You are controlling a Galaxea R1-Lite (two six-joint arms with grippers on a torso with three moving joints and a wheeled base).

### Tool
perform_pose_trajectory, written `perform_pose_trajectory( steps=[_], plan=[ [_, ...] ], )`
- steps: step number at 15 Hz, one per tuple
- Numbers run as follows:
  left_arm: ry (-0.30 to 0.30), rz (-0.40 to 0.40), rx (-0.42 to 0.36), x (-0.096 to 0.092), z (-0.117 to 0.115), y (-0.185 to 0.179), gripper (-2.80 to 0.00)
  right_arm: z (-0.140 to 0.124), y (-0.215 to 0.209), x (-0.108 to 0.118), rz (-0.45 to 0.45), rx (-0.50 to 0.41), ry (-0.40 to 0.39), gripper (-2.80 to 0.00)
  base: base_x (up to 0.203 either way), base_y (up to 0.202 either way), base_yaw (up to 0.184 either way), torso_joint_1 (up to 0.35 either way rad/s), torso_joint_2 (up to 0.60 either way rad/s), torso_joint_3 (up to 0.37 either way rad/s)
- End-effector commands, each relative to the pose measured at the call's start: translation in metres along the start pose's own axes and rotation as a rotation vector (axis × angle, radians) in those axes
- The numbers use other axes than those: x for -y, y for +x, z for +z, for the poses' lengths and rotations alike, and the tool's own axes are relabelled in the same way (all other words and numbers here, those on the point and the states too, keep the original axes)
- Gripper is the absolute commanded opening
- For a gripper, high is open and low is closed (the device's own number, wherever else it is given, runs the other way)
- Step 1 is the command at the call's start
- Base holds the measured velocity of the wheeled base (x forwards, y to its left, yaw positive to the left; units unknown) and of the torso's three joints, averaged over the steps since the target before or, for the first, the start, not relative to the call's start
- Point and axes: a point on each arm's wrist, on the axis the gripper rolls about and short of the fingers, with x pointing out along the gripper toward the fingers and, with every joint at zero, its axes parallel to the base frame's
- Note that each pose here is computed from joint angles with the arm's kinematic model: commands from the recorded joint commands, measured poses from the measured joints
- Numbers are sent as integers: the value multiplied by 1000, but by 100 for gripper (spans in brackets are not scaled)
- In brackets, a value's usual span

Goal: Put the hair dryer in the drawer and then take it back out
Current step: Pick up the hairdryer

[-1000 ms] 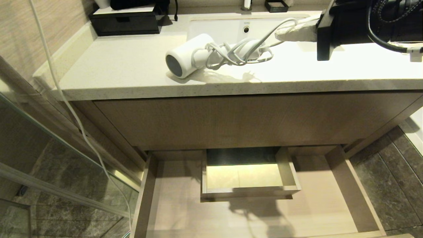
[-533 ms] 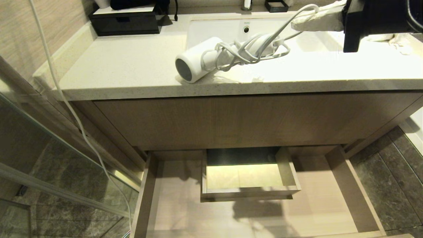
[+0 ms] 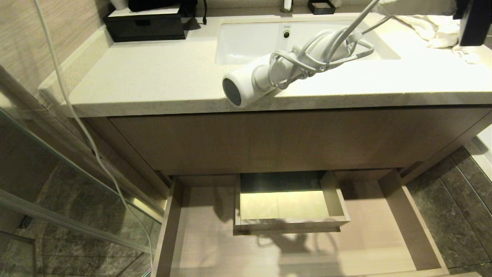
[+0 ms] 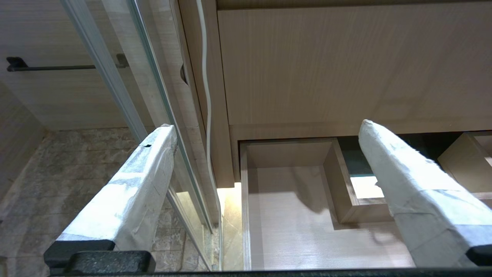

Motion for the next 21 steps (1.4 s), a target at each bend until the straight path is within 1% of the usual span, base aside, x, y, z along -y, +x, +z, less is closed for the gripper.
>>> perform_pose_trajectory(
  steps=[1, 9, 13, 17, 21],
  plan=[
    [0, 0, -38, 0, -11, 1, 0, 11, -18, -6, 1, 30, -14, -280, 0, 0, 0, 0, 0, 0],
    [0, 0, -38, 0, -11, 1, 0, 18, -50, -17, -4, 30, -19, -280, 0, 0, 0, 0, 0, 0],
    [0, 0, -38, 0, -11, 1, 0, 10, -59, -25, -1, -6, -24, -280, 0, 0, 0, 0, 0, 0],
    [0, 0, -38, 0, -11, 1, 0, -4, -62, -27, -154, -163, -6, -280, 0, 0, 0, 0, 0, 0],
    [0, 0, -38, 0, -11, 1, 0, -21, -53, -19, -254, -294, 15, -280, 0, 0, 0, 0, 0, 0]
  ],
)
